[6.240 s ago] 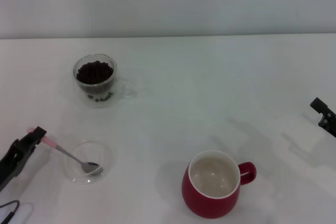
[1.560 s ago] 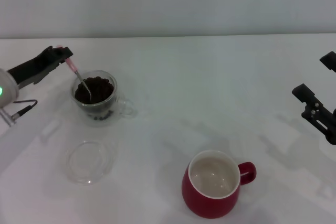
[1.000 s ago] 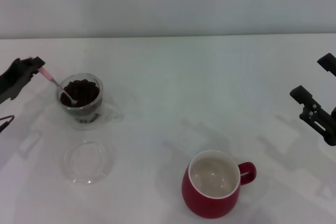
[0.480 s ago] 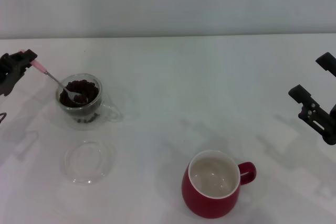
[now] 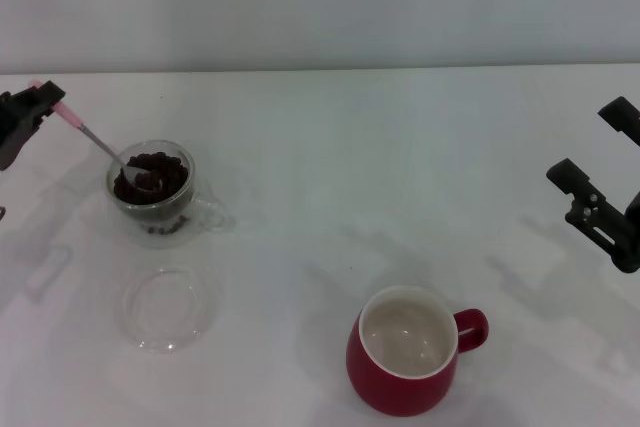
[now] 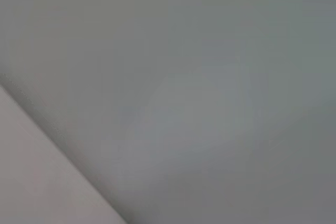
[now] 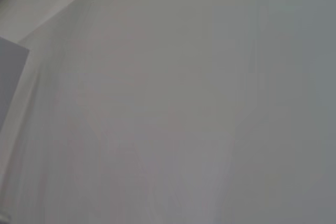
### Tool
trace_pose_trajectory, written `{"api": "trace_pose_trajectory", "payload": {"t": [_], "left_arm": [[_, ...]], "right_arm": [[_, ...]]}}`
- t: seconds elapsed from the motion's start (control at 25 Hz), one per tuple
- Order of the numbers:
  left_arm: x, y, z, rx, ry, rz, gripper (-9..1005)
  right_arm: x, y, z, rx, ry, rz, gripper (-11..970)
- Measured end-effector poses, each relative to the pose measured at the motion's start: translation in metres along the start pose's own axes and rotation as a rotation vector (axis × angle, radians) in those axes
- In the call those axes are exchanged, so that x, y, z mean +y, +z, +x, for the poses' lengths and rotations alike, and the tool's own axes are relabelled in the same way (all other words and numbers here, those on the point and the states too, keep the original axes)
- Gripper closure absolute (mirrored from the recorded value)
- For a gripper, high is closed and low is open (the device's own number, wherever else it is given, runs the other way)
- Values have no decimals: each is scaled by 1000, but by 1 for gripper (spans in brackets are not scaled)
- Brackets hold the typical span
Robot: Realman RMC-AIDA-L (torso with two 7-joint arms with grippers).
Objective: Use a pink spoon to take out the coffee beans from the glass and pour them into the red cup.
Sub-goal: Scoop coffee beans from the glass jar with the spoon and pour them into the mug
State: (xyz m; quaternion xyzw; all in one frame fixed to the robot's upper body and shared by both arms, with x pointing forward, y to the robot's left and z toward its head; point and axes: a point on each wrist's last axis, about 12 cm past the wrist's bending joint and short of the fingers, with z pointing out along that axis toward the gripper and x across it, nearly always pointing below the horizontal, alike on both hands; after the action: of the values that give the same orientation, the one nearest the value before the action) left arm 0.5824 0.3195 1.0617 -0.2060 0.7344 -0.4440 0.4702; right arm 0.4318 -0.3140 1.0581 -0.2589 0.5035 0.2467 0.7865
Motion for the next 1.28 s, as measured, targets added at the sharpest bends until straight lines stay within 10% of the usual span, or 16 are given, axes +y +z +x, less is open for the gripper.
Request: {"api": "trace_pose_trajectory", "payload": {"t": [1.28], "left_arm": [[-63, 36, 51, 278, 57, 334, 864]], "right_arm": [[-2, 7, 1, 2, 2, -22, 205]]}}
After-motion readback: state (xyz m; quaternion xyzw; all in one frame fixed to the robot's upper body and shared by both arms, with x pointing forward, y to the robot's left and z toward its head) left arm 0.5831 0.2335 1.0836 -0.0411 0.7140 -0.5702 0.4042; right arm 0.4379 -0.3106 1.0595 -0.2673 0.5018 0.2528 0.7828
